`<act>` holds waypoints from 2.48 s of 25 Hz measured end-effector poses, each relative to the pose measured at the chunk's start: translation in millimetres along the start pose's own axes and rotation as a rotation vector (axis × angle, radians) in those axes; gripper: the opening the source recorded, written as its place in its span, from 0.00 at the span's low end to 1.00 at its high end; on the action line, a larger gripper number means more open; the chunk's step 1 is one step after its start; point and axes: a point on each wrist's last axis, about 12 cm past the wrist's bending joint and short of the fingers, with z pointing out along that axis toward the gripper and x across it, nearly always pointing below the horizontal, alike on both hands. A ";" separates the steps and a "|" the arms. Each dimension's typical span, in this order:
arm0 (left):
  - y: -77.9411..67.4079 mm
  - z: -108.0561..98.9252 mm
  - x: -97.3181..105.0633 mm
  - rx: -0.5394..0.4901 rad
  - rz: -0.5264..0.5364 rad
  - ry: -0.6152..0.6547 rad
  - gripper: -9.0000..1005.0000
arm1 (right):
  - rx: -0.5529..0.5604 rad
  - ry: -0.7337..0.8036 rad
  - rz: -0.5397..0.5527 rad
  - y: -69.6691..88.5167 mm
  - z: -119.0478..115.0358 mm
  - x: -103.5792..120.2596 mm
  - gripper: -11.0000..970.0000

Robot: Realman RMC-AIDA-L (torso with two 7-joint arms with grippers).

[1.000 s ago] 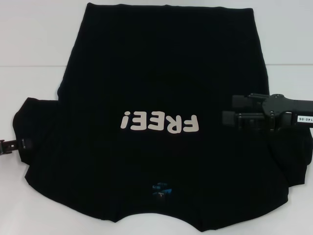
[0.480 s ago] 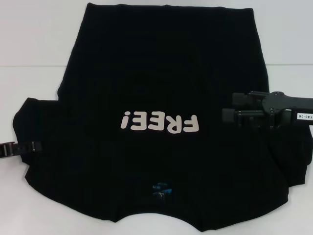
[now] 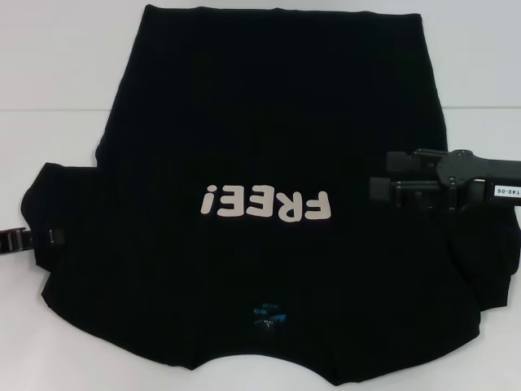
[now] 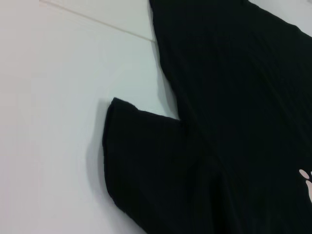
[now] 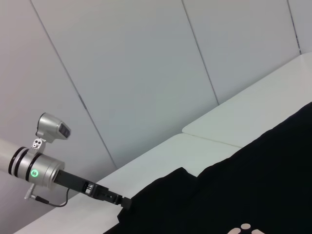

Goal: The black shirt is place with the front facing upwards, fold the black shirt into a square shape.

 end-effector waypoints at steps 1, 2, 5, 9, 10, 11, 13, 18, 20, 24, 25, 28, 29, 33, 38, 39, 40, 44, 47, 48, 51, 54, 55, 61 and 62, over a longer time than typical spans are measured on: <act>-0.5 0.4 -0.6 0.000 0.003 0.001 0.72 | 0.000 -0.001 0.000 0.0 0.0 0.0 0.94; -1.0 0.9 -1.2 0.001 0.005 0.002 0.69 | 0.000 -0.001 0.000 0.0 -0.2 0.0 0.94; -1.8 1.7 -2.8 0.000 0.010 0.001 0.57 | 0.001 -0.002 0.002 0.0 -0.6 0.7 0.94; -1.2 1.7 -4.1 -0.007 0.012 -0.004 0.40 | 0.002 -0.003 0.003 0.0 -0.8 0.8 0.94; -1.0 1.6 -4.4 -0.009 0.013 -0.004 0.30 | 0.002 -0.003 0.002 0.0 -0.8 0.8 0.94; -0.7 1.5 -4.8 -0.012 0.013 -0.006 0.20 | 0.002 -0.004 0.003 0.0 -0.7 0.8 0.94; 0.0 1.5 -6.1 -0.019 0.015 -0.010 0.16 | 0.003 -0.009 0.004 0.0 -0.7 0.7 0.94; 2.5 1.3 -14.8 -0.057 0.034 -0.023 0.08 | 0.021 -0.034 0.015 -1.9 -1.2 0.6 0.94; 2.8 1.4 -19.2 -0.072 0.046 -0.017 0.04 | 0.023 -0.035 0.018 -2.2 -0.6 0.4 0.94; 4.6 0.6 -29.5 -0.108 0.068 -0.028 0.01 | 0.018 -0.029 0.020 -1.4 1.9 0.9 0.94; 5.3 -0.3 -32.0 -0.116 0.071 -0.036 0.01 | 0.020 -0.030 0.022 -1.4 2.1 1.4 0.94; 8.4 -4.0 -40.9 -0.149 0.078 -0.070 0.01 | 0.026 -0.034 0.029 -1.6 1.5 3.5 0.94; 8.7 -4.9 -43.7 -0.156 0.080 -0.079 0.01 | 0.028 -0.034 0.030 -1.6 1.3 3.8 0.94; 8.3 -7.0 -52.5 -0.174 0.088 -0.105 0.01 | 0.030 -0.035 0.032 -1.6 0.9 4.8 0.94; 5.7 -5.4 -52.4 -0.161 0.086 -0.102 0.01 | 0.032 -0.035 0.029 -1.9 0.4 4.3 0.94; 5.1 -4.9 -51.2 -0.155 0.084 -0.099 0.01 | 0.033 -0.036 0.027 -2.1 0.0 3.9 0.94; 4.5 -4.8 -49.6 -0.147 0.081 -0.093 0.01 | 0.035 -0.035 0.027 -2.3 -0.4 3.7 0.94; 0.0 -6.2 -44.9 -0.098 0.078 -0.061 0.01 | 0.037 -0.035 0.025 -2.9 -1.6 3.0 0.94; -3.9 -10.8 -44.6 -0.063 0.089 -0.043 0.01 | 0.038 -0.034 0.022 -3.1 -1.8 2.7 0.94; -6.1 -12.1 -44.7 -0.046 0.094 -0.039 0.01 | 0.037 -0.034 0.021 -3.1 -1.7 2.5 0.94; -13.3 -13.2 -45.6 0.011 0.104 -0.040 0.01 | 0.036 -0.032 0.017 -3.0 -1.2 2.1 0.94; -23.0 -9.4 -47.5 0.067 0.112 -0.050 0.01 | 0.034 -0.029 0.016 -2.9 -0.9 2.2 0.94; -26.7 -7.0 -48.2 0.081 0.116 -0.054 0.01 | 0.034 -0.029 0.016 -2.8 -1.1 2.6 0.94; -46.1 8.3 -49.1 0.134 0.137 -0.056 0.01 | 0.036 -0.028 0.017 -3.0 -3.2 4.0 0.94; -49.9 11.3 -48.7 0.145 0.140 -0.055 0.01 | 0.036 -0.028 0.016 -3.1 -3.4 4.0 0.94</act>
